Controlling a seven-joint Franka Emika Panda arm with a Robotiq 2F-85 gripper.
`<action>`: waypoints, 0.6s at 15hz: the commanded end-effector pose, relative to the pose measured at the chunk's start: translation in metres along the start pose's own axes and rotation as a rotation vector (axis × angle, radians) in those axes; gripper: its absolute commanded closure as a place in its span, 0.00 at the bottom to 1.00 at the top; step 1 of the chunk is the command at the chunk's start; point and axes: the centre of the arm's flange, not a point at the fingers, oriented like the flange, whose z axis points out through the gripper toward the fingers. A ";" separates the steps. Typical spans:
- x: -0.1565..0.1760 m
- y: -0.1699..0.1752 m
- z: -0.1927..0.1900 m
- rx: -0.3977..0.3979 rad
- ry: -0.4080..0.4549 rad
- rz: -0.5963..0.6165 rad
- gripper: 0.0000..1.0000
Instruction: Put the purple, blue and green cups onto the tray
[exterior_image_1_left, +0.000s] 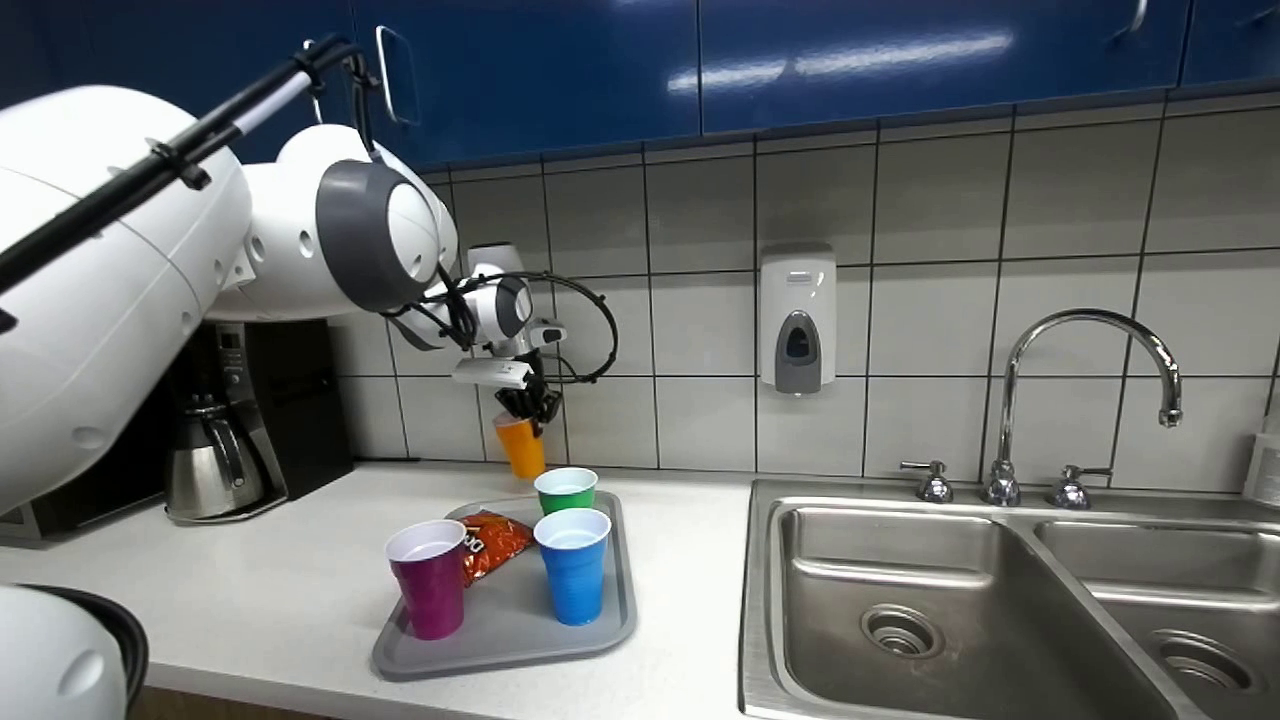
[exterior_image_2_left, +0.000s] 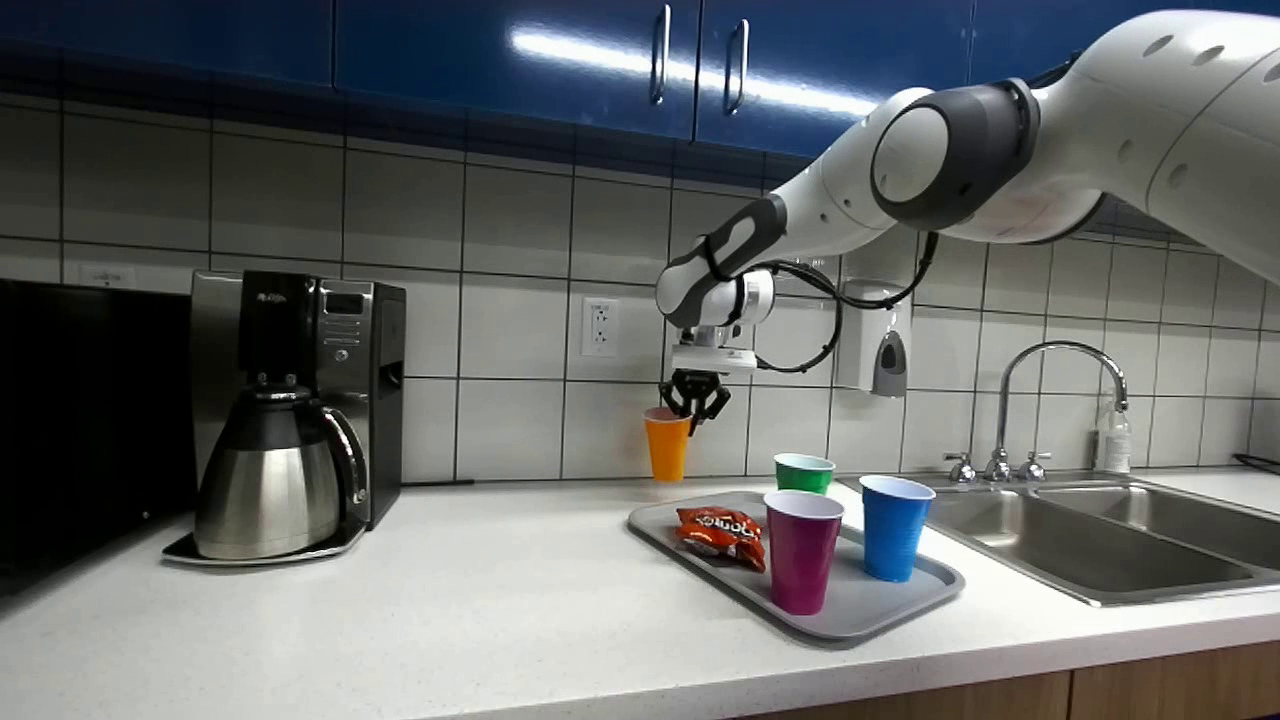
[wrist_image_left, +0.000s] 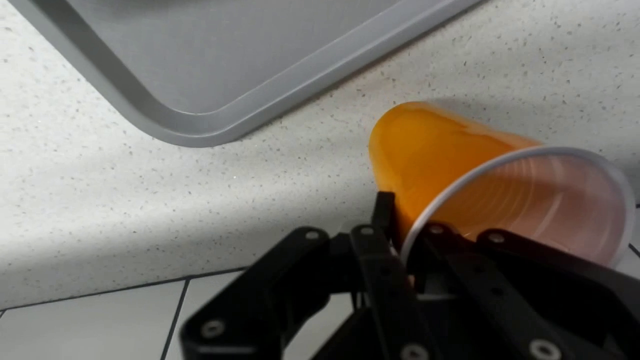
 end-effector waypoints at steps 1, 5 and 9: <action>-0.012 0.012 -0.021 0.024 -0.024 -0.035 0.99; -0.023 0.021 -0.027 0.023 -0.037 -0.069 0.99; -0.032 0.028 -0.031 0.016 -0.056 -0.100 0.99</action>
